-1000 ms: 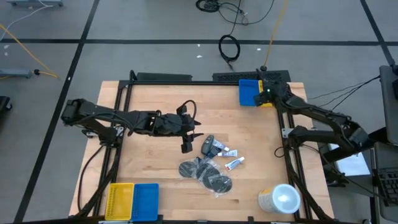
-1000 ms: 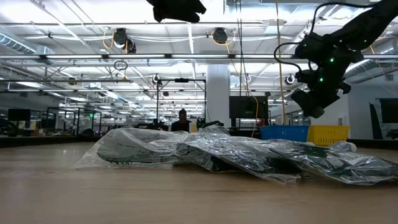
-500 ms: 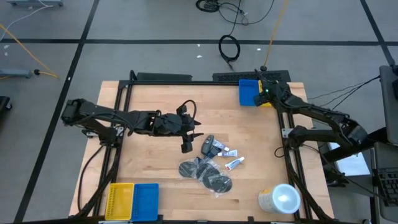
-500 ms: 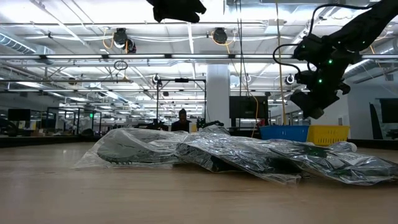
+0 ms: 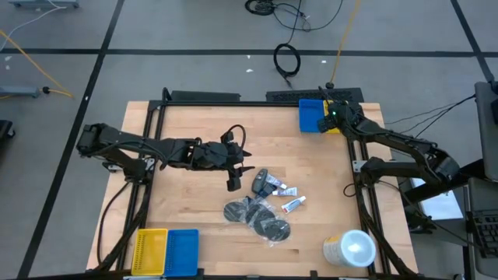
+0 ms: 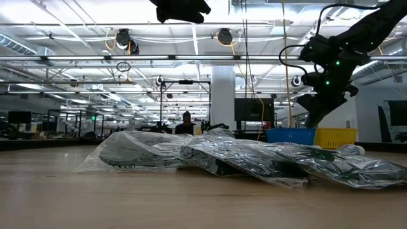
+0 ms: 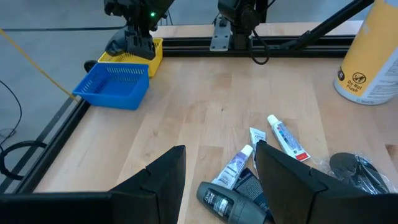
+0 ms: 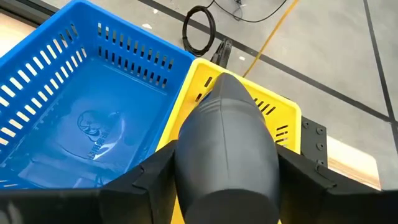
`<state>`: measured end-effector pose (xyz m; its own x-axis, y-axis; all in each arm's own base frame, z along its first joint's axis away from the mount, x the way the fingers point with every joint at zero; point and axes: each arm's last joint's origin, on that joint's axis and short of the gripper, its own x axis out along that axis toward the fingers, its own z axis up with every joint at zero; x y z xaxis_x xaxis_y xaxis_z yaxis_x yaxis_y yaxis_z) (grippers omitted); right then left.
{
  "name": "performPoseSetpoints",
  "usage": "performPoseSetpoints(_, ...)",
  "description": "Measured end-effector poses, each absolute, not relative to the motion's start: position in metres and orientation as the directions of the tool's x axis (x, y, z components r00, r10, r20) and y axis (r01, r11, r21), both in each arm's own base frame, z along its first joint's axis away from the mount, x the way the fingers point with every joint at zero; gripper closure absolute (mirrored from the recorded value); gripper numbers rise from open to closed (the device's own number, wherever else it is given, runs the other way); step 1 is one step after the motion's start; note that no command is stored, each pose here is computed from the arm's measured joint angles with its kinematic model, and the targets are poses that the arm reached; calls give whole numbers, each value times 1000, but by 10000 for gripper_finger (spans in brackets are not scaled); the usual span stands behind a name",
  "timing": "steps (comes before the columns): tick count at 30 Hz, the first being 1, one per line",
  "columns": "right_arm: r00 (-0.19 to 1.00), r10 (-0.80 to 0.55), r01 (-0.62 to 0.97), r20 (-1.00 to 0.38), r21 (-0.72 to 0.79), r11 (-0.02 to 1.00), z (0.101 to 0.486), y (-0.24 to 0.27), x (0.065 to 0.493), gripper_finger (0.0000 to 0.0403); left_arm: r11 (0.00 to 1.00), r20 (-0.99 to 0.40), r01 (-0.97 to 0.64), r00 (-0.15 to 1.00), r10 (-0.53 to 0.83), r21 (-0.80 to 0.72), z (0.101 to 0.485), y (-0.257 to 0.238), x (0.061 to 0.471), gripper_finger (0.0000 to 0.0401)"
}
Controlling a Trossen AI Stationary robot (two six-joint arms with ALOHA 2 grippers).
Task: Pick & Place Travel size toiletries
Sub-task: Put the black deodorant into the top yellow bin
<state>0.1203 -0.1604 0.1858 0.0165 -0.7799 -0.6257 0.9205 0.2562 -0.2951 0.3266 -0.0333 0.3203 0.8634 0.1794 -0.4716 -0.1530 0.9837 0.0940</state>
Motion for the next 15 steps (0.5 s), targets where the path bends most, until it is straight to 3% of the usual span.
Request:
performPoseSetpoints(6, 17, -778, 917, -628, -300, 263, 186, -160, 120, 176, 984, -472, -153, 863, 179, 94, 320, -33, 327, 210)
performPoseSetpoints(15, 18, -778, 916, -628, -302, 265, 186, -160, 120, 194, 984, -471, -153, 864, 179, 94, 320, -33, 327, 210)
